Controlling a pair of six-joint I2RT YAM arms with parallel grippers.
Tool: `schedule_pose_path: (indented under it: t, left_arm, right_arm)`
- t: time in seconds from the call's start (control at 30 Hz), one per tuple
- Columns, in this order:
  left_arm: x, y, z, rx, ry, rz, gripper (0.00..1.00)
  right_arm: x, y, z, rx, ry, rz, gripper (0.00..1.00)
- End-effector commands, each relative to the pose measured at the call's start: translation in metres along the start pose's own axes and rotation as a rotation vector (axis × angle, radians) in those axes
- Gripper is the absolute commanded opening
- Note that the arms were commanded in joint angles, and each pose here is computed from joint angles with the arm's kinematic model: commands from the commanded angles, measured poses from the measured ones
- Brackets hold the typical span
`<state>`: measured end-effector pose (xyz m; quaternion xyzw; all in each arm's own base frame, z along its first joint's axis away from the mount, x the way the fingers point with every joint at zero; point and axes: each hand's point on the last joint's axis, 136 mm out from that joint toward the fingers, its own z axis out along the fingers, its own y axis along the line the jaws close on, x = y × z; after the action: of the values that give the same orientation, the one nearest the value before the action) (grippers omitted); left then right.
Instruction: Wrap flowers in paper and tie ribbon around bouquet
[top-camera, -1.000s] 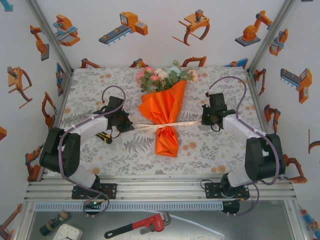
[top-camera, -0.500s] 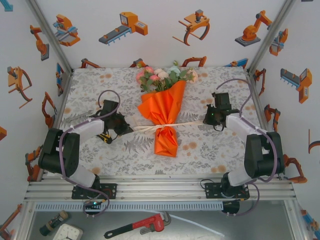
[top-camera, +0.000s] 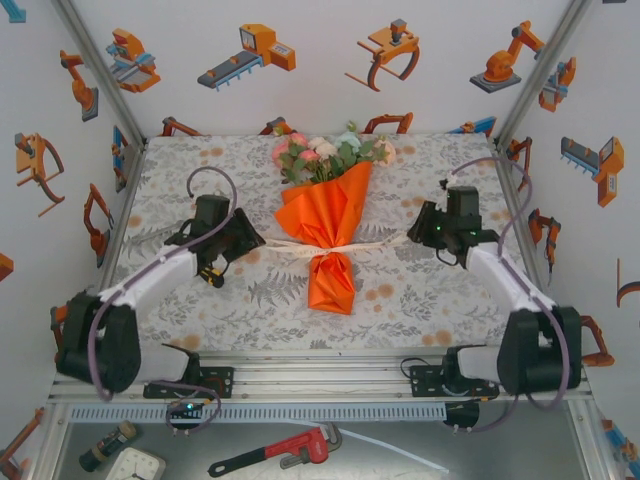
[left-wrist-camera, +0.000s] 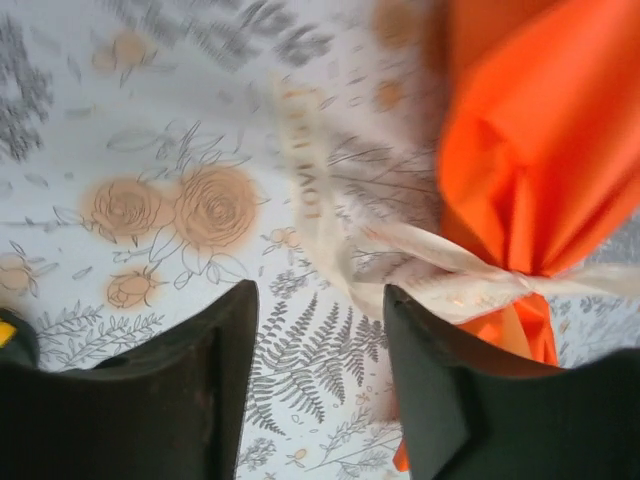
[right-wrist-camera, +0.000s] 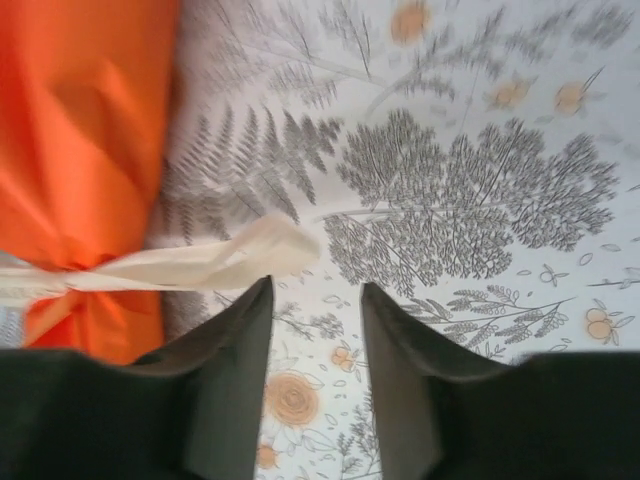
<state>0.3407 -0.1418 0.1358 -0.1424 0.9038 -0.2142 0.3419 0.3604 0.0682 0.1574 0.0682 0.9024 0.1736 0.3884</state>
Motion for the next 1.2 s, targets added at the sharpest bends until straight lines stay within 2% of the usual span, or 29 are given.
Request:
schedule_pose_path:
  t: [0.0,0.07,0.1,0.17,0.23,0.3,0.33,0.37,0.47,0.5,0.53,0.63,0.67,0.7,0.77,0.8,0.83,0.87,0.93,1.0,1.07,1.1,1.17]
  left_arm:
    - [-0.037,-0.012,-0.043,-0.008,-0.218,0.165,0.64]
    - [-0.045,-0.003,-0.061,-0.030,-0.314,0.205,0.72]
    - [-0.049,0.005,-0.072,-0.062,-0.368,0.240,0.76]
    - [-0.053,0.022,-0.087,-0.144,-0.444,0.338,0.83]
    - [-0.058,0.052,-0.100,-0.309,-0.532,0.425,0.88]
    - [-0.064,0.093,-0.115,-0.534,-0.622,0.433,0.95]
    - [-0.065,0.110,-0.117,-0.600,-0.650,0.432,0.99]
    - [-0.064,0.120,-0.113,-0.609,-0.664,0.439,0.99]
    - [-0.061,0.139,-0.089,-0.498,-0.653,0.417,0.97]
    - [-0.060,0.139,-0.080,-0.425,-0.659,0.415,0.97]
    - [-0.060,0.139,-0.073,-0.358,-0.679,0.412,0.97]
    - [-0.061,0.149,-0.053,-0.290,-0.692,0.389,0.97]
    - [-0.065,0.143,-0.049,-0.258,-0.711,0.412,0.97]
    - [-0.068,0.138,-0.041,-0.223,-0.709,0.418,0.97]
    - [-0.065,0.133,-0.013,-0.179,-0.629,0.453,0.97]
    - [-0.059,0.133,0.004,-0.173,-0.601,0.489,0.97]
    - [-0.064,0.127,0.011,-0.158,-0.636,0.514,0.97]
    - [-0.064,0.126,0.013,-0.159,-0.623,0.518,0.97]
    - [-0.068,0.142,0.018,-0.244,-0.504,0.447,0.97]
    - [-0.078,0.146,0.025,-0.274,-0.515,0.430,0.97]
    - [-0.076,0.151,0.025,-0.295,-0.479,0.413,0.97]
    - [-0.078,0.148,0.024,-0.289,-0.514,0.428,0.97]
    - [-0.076,0.147,0.026,-0.295,-0.479,0.429,0.97]
  right_arm:
    - [-0.031,-0.005,-0.039,0.056,-0.179,-0.020,0.51]
    - [-0.037,-0.023,-0.054,0.154,-0.251,-0.037,0.60]
    - [-0.037,-0.038,-0.059,0.233,-0.281,-0.036,0.66]
    - [-0.034,-0.069,-0.065,0.381,-0.321,-0.024,0.73]
    - [-0.025,-0.095,-0.061,0.492,-0.325,-0.050,0.76]
    - [-0.016,-0.112,-0.049,0.568,-0.319,-0.122,0.77]
    - [-0.011,-0.120,-0.042,0.594,-0.315,-0.145,0.79]
    - [-0.008,-0.126,-0.035,0.601,-0.311,-0.137,0.82]
    - [-0.006,-0.131,-0.012,0.513,-0.380,-0.091,0.86]
    - [-0.010,-0.128,-0.007,0.474,-0.452,-0.110,0.89]
    - [-0.009,-0.123,0.000,0.436,-0.493,-0.172,0.98]
    - [-0.002,-0.129,0.023,0.358,-0.553,-0.184,0.99]
    - [0.003,-0.129,0.028,0.361,-0.469,-0.176,0.99]
    - [-0.001,-0.131,0.034,0.373,-0.438,-0.175,0.99]
    - [0.000,-0.121,0.038,0.328,-0.425,-0.214,0.99]
    - [-0.002,-0.123,0.039,0.340,-0.433,-0.212,0.99]
    - [0.000,-0.123,0.037,0.338,-0.432,-0.210,0.99]
    - [-0.001,-0.124,0.036,0.346,-0.445,-0.207,0.99]
    - [-0.002,-0.126,0.036,0.357,-0.444,-0.197,0.99]
    - [-0.002,-0.125,0.036,0.353,-0.442,-0.200,0.99]
    - [-0.001,-0.124,0.037,0.347,-0.439,-0.202,0.99]
    - [-0.002,-0.123,0.037,0.346,-0.440,-0.204,0.99]
    - [-0.002,-0.123,0.038,0.341,-0.437,-0.207,0.99]
